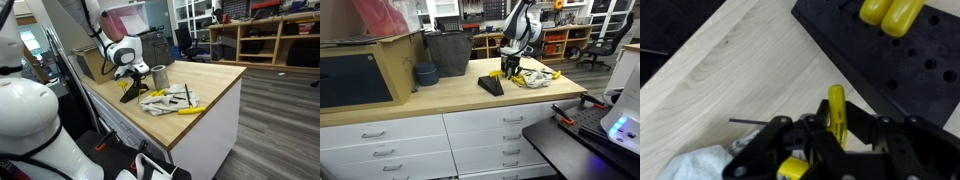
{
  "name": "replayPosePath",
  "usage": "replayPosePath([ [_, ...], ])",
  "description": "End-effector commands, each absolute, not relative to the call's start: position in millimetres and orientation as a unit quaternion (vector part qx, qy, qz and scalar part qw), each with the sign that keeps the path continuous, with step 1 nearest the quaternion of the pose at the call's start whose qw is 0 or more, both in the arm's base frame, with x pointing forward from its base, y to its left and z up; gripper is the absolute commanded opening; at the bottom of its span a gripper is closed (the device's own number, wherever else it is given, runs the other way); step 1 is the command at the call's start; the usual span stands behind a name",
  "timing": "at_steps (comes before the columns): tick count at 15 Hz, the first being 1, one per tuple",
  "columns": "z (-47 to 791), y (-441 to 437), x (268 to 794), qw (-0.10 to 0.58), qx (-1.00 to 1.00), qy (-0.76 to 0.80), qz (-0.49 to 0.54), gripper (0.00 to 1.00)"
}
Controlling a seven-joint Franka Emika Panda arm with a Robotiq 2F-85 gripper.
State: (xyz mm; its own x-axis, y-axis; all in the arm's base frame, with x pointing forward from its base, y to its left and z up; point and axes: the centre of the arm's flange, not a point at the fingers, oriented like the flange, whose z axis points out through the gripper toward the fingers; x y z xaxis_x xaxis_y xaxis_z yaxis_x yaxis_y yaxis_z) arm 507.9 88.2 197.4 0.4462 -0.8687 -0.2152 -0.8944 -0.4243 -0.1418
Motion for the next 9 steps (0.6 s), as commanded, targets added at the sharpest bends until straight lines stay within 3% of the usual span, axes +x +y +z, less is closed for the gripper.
replayPosePath([
  [1,187.1,98.3,516.3,0.112,-0.838,0.531,0.063,0.05],
  [6,174.5,105.3,512.9,0.104,-0.840,0.528,0.072,0.05],
  [7,173.3,104.9,511.8,0.103,-0.841,0.527,0.072,0.46],
  [9,175.6,100.2,507.4,0.099,-0.843,0.525,0.065,0.54],
])
